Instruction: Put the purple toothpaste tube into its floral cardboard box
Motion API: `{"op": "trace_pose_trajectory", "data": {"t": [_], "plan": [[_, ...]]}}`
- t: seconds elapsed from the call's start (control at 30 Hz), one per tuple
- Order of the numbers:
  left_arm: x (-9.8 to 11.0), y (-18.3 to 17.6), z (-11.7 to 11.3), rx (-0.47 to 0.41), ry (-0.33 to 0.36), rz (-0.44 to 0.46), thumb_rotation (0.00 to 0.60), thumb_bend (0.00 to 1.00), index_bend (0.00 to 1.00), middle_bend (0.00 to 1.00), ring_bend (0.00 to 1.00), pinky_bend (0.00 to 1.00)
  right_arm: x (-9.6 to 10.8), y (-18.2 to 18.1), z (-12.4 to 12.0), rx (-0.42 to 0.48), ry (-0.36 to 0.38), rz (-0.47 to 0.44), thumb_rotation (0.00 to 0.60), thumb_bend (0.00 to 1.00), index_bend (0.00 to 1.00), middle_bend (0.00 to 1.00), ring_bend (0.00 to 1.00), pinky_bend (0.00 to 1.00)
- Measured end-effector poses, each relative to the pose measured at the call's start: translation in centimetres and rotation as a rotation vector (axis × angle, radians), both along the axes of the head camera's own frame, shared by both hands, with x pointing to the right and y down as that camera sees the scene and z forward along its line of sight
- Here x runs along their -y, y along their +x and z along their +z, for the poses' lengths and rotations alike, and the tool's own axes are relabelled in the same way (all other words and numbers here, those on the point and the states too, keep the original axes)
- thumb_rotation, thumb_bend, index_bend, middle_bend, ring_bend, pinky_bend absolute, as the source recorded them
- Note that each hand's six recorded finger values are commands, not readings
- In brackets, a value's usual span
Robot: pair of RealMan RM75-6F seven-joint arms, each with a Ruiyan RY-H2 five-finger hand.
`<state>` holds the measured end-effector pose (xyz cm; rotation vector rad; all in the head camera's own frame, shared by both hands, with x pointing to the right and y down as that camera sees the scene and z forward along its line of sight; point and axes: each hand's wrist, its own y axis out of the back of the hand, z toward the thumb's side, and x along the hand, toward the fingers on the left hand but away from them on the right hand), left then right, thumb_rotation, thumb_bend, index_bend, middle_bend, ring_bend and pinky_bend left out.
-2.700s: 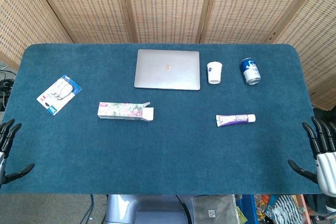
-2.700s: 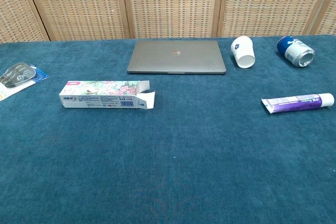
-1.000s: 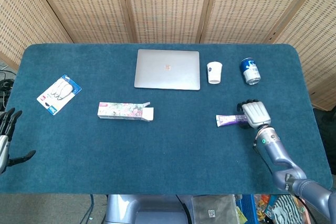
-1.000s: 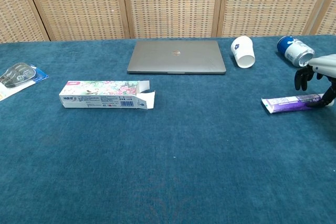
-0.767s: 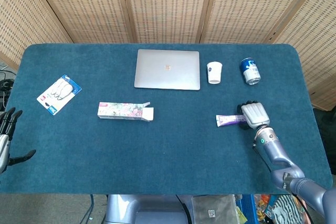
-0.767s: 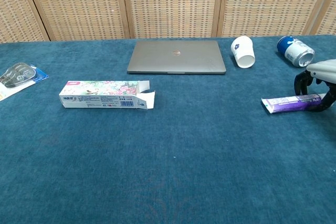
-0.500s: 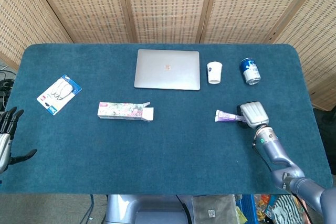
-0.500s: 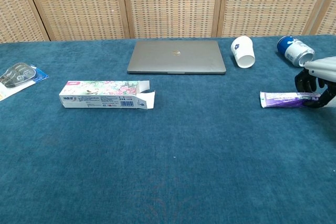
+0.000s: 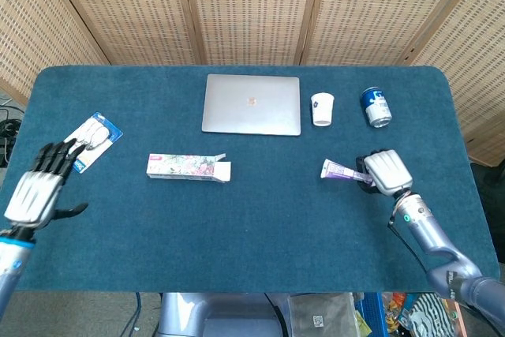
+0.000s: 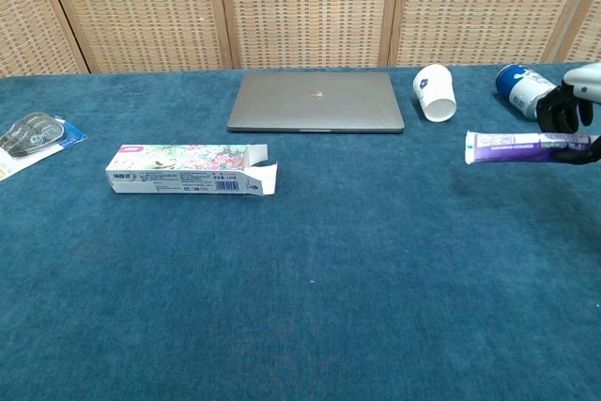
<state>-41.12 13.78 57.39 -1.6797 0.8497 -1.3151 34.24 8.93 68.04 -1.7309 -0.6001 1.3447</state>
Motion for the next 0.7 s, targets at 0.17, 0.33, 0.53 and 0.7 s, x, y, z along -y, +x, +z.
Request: {"op": "trace_pose_trajectory", "data": {"t": [0.17,0.33,0.53,0.7], "plan": [[2.6,4.3,4.7,0.012,-0.090,0.129,0.600,0.16,0.00,0.00,0.00,0.00,-0.8,-0.9,-3.0,0.041,0.038,-0.032,0.600,0.54,0.61,0.61,0.49,0.44],[4.8,8.4,9.8,0.039,-0.167,0.220,0.600,0.16,0.00,0.00,0.00,0.01,-1.6,-1.1,-5.2,0.032,0.071,-0.057,0.600,0.54,0.61,0.61,0.49,0.44],[6.8,11.9,13.2,0.032,-0.194,0.251,0.600,0.16,0.00,0.00,0.00,0.07,-2.0,-1.0,-6.0,0.022,0.079,-0.062,0.600,0.55,0.61,0.61,0.49,0.44],[7.2,14.1,15.5,0.019,-0.269,0.250,0.600,0.16,0.02,0.08,0.10,0.24,-1.8,-0.6,-6.0,0.009,0.079,-0.057,0.600,0.55,0.61,0.61,0.49,0.44]]}}
